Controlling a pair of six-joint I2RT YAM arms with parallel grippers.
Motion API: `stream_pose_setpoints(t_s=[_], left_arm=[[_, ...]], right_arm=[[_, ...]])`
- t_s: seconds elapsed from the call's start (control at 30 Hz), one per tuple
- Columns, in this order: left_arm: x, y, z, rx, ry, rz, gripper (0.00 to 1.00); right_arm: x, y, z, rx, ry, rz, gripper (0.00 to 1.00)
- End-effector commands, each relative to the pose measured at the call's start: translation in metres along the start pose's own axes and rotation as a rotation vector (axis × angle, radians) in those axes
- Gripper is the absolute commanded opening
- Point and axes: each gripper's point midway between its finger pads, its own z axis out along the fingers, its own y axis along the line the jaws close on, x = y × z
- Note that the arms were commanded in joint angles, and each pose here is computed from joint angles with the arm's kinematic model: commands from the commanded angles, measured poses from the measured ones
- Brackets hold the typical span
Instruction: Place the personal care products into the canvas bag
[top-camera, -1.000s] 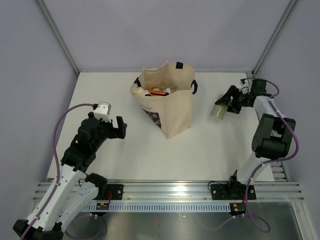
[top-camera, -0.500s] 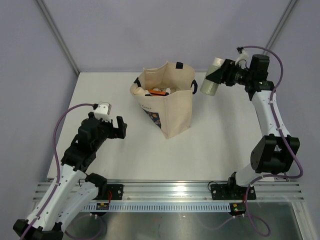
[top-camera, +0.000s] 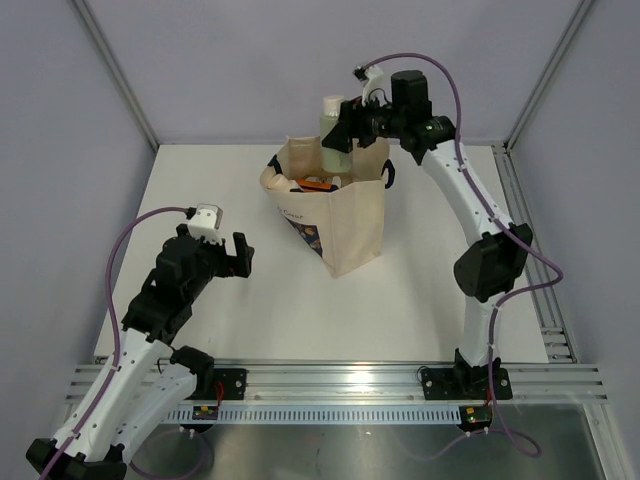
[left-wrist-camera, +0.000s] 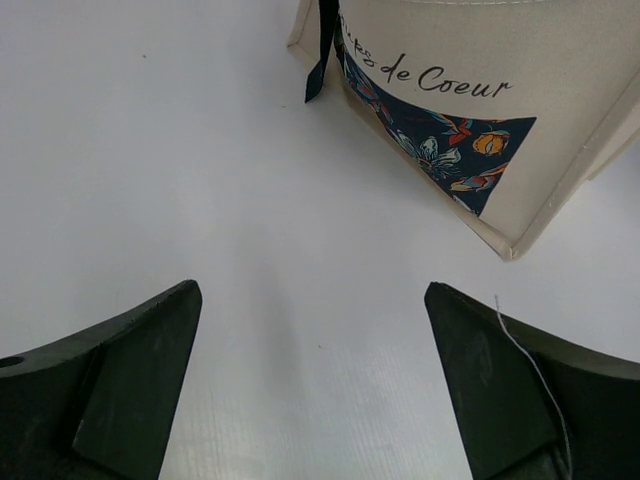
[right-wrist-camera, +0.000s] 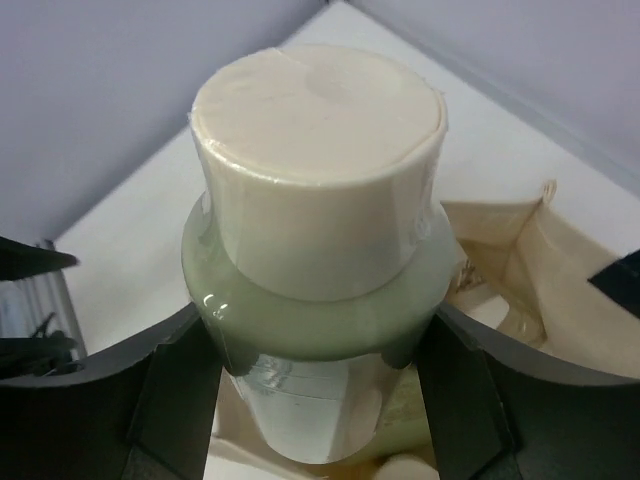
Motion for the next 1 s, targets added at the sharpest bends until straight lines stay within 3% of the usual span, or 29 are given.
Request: stream_pose_setpoints(t_s=[0.0,0.13,0.23,0.27,0.33,0.67,0.8,0.97], left_arm=[[-0.013,-0.002,0.001,0.011,-0.055,0.01,0.99],[-0.013,-0.004,0.002,0.022,-0.055,0.01,0.99],[-0.013,-0.005,0.001,0.027,-0.057,0.01,0.99],[-0.015,-0.005,0.0,0.028,-0.062,0.009,0.99],[-0.015,-0.005,-0.001,0.028,-0.065,0.009,0.99],[-0.015,-0.005,-0.002,0.032,-0.07,0.009,0.99],[-0.016,-0.006,-0.003,0.036,-0.074,0.009,0.99],[-0.016,-0.006,-0.002,0.037,-0.073,0.009,0.99]], right_arm=[[0.005,-0.015,0.005,0.091,0.023,-0.114,0.11],[0.029,-0.025,0.004,0.114,0.1,-0.162,0.29],[0.046,-0.028,0.0,0.116,0.161,-0.215,0.62],[0.051,-0.031,-0.001,0.124,0.179,-0.224,0.82],[0.054,-0.031,-0.008,0.141,0.201,-0.233,0.99],[0.024,-0.028,-0.063,0.334,0.124,-0.265,0.99],[0.018,-0.052,-0.116,0.56,0.065,-0.226,0.99],[0.041,-0.061,-0.199,0.741,-0.025,-0.12,1.0]])
